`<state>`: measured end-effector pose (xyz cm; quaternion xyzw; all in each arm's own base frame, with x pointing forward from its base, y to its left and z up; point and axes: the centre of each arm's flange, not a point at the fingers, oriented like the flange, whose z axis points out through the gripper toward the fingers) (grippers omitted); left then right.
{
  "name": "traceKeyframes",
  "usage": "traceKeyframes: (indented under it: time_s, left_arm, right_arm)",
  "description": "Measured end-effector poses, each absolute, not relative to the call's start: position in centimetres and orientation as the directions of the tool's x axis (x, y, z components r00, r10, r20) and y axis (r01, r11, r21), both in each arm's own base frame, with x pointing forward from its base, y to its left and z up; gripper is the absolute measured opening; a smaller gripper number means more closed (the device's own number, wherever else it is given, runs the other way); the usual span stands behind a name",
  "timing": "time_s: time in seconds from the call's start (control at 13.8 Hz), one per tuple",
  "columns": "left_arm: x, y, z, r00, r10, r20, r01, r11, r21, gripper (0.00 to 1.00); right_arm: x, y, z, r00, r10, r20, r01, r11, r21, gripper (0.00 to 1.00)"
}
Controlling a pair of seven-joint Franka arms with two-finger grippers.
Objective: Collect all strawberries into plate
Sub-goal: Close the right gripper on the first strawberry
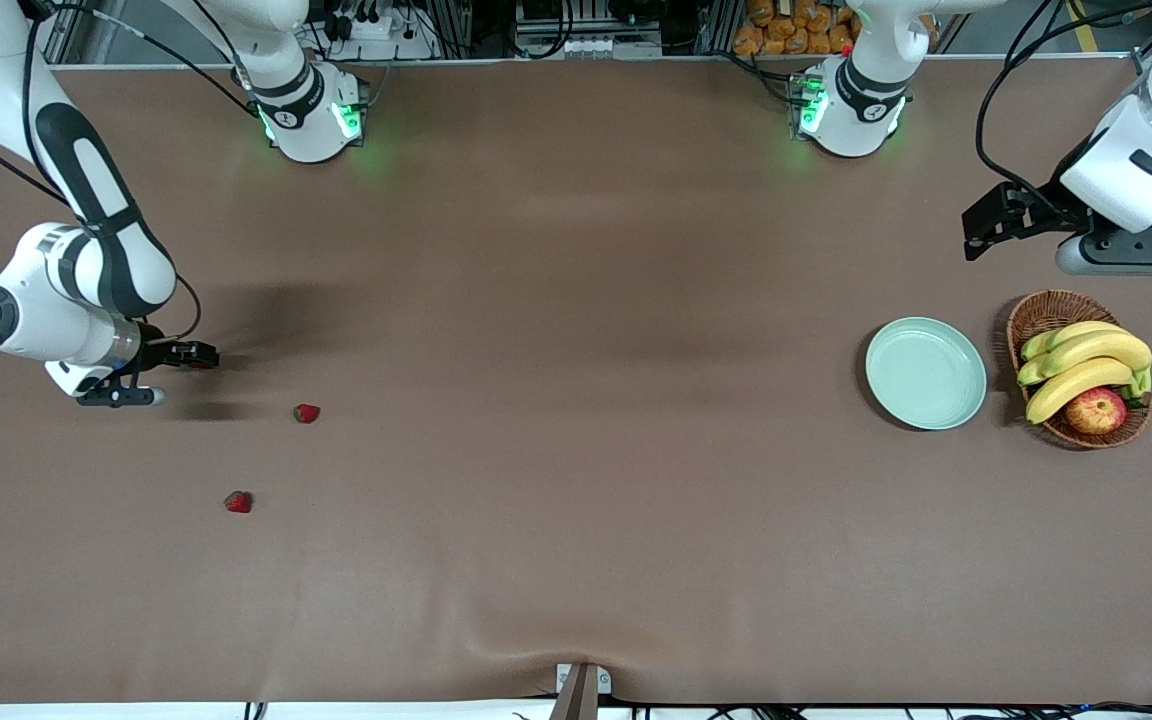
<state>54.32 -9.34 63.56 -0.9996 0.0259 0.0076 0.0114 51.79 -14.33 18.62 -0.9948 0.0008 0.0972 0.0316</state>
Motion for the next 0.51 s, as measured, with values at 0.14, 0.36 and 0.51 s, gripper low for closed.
traceKeyframes:
  time_s: [0.14,0.36,0.51]
  left_arm:
    - [54.32,-9.34,63.56,0.999,-0.052,-0.016,-0.052,-0.998,-0.022,1.0]
    - [54.32,-9.35,63.55,0.999,-0.052,-0.016,-0.052,-0.998,-0.022,1.0]
    - [54.3,-9.48,63.55,0.998,-0.054,-0.016,-0.054,-0.998,-0.022,1.0]
  right_arm:
    - [51.6,-14.13,18.16,0.979,0.013,-0.203,0.001,-0.998,-0.062,0.72]
    - [51.47,-14.16,17.7,0.977,0.026,-0.212,0.015,-0.998,-0.055,0.68]
    - [51.42,-14.28,17.63,0.976,0.03,-0.214,0.02,-0.999,-0.05,0.49]
